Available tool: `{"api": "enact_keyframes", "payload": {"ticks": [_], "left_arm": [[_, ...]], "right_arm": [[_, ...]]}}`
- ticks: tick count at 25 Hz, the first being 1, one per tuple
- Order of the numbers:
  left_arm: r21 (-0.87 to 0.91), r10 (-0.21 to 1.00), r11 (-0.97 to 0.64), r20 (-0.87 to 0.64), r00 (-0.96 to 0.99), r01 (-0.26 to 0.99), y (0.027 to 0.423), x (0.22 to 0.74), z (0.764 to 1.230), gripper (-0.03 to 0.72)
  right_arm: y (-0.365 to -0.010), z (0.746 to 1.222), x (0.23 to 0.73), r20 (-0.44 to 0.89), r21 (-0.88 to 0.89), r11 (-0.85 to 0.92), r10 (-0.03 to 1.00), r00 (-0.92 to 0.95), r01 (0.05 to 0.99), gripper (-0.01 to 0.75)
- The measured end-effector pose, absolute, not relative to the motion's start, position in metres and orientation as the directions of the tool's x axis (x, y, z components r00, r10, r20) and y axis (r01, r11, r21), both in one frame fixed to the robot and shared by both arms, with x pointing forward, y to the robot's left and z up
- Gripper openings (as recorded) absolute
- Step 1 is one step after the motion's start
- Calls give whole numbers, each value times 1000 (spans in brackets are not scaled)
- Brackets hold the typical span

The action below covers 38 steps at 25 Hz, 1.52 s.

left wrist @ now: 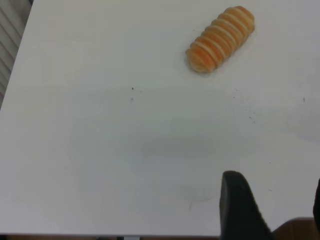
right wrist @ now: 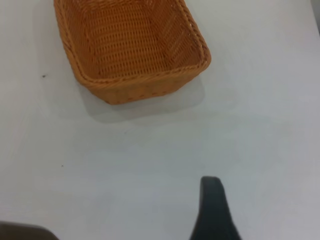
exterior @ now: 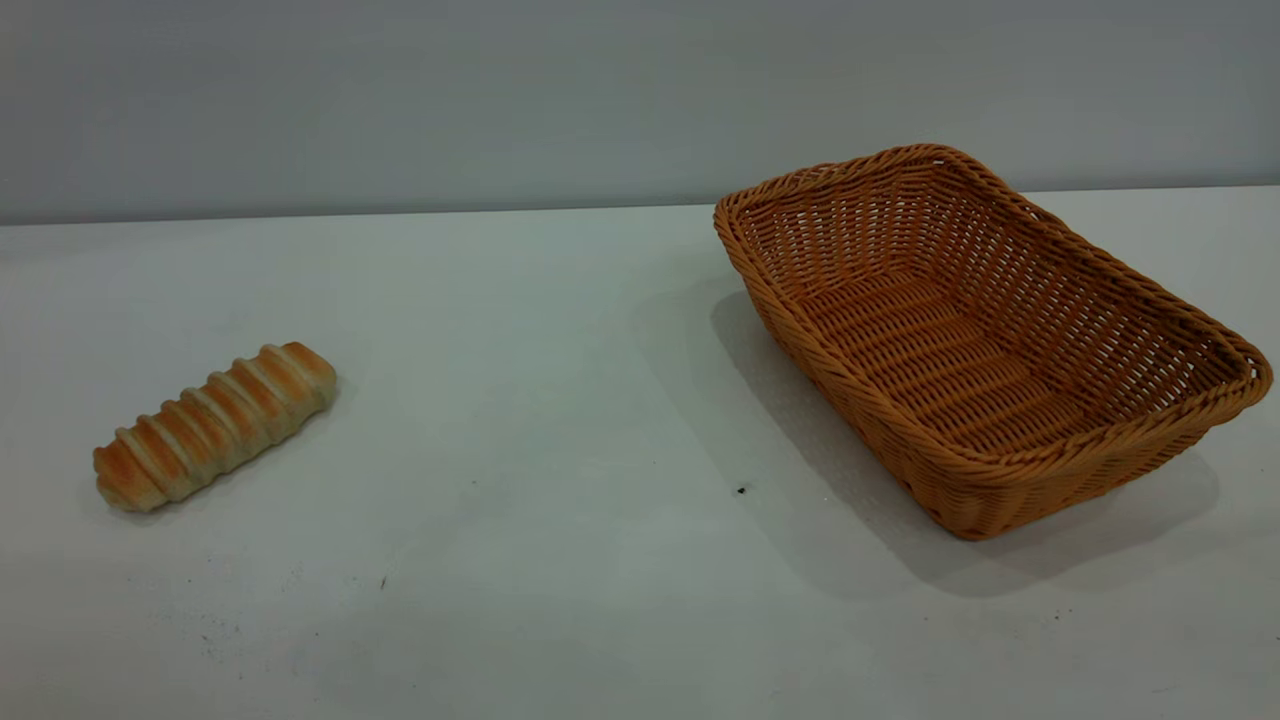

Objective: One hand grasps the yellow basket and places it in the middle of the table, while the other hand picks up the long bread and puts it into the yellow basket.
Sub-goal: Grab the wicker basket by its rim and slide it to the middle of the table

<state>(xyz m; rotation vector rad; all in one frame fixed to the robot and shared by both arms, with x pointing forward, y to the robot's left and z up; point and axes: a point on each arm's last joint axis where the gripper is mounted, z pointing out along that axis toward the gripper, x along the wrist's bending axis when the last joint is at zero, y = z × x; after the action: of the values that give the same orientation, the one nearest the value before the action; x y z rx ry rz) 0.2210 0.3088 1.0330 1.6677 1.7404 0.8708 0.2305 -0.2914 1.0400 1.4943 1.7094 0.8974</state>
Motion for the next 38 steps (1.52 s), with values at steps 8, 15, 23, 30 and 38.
{"api": "enact_keyframes", "payload": {"ticks": [8,15,23,30,38], "left_arm": [[780,998,10,35,-59,626,309,221,1033,418],[780,998,10,35,-59,626,309,221,1033,418],[780,999,-30,34,6,625,310,222,1033,418],[780,999,-37,32,19,625,310,222,1033,418],[743,1000,9,-20,10,669,305,253,1046,418]], "right_arm": [[-291,1040,231,-54,849,100,993,-104,519,570],[-291,1040,231,-54,849,100,993,-104,519,570],[-292,1040,230,-54,849,150,979,-198,507,570],[-293,1040,230,-54,849,163,973,-224,503,570],[-291,1041,229,20,858,119,965,-263,500,568]]}}
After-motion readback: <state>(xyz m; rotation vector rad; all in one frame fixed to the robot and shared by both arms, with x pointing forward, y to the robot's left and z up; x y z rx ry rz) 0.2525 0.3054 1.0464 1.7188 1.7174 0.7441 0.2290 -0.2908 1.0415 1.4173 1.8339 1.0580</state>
